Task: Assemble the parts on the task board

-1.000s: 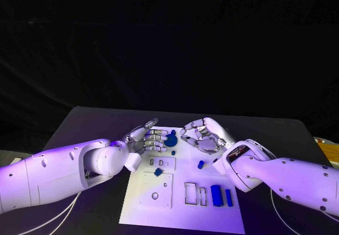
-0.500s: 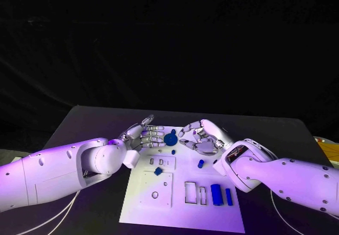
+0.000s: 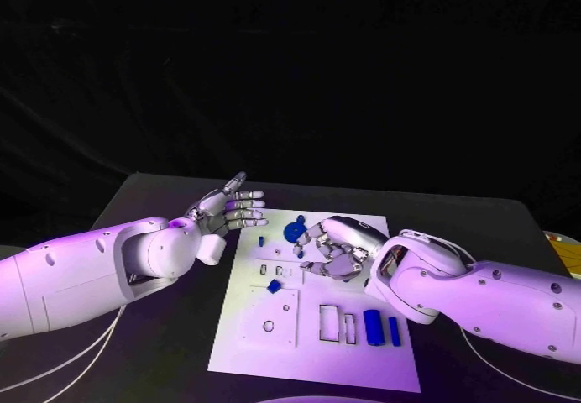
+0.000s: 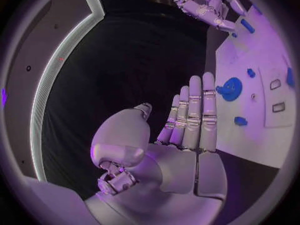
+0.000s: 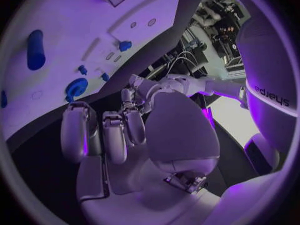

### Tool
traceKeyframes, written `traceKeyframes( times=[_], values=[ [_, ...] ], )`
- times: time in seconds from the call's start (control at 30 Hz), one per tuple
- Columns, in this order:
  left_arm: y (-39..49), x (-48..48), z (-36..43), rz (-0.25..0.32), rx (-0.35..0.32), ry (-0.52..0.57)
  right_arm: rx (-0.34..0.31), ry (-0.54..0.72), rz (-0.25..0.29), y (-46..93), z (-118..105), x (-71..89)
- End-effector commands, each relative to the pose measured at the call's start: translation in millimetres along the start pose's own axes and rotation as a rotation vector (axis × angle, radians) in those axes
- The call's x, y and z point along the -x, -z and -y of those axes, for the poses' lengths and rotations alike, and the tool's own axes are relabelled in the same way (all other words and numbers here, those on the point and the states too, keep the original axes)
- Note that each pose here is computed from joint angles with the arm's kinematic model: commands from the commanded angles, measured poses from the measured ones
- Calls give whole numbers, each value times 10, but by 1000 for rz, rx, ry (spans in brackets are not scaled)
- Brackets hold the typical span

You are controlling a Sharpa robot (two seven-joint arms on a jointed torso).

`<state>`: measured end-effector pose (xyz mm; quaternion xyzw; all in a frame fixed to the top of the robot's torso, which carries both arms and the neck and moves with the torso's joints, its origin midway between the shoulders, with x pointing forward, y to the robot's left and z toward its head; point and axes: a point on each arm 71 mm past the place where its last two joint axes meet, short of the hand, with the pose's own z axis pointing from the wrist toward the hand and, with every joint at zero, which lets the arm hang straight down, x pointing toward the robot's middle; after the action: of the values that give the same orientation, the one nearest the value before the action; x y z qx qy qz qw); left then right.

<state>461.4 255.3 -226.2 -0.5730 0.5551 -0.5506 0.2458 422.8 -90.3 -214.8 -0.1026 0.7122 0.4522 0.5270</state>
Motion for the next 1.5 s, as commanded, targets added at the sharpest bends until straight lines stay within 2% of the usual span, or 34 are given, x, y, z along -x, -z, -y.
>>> traceKeyframes(
  times=[0.03,0.27,0.67,1.17,1.5],
  values=[
    [8,17,100,8,-52,1,8,184,-200,-85,-58,-136],
    [15,16,170,9,-68,-3,44,338,-287,-324,-205,-249],
    [13,-21,223,3,-80,-7,52,420,-327,-575,-300,-342],
    [8,-43,248,2,-82,-10,70,420,-341,-670,-367,-434],
    [2,-55,247,2,-79,-12,74,419,-372,-682,-378,-493]
  ],
)
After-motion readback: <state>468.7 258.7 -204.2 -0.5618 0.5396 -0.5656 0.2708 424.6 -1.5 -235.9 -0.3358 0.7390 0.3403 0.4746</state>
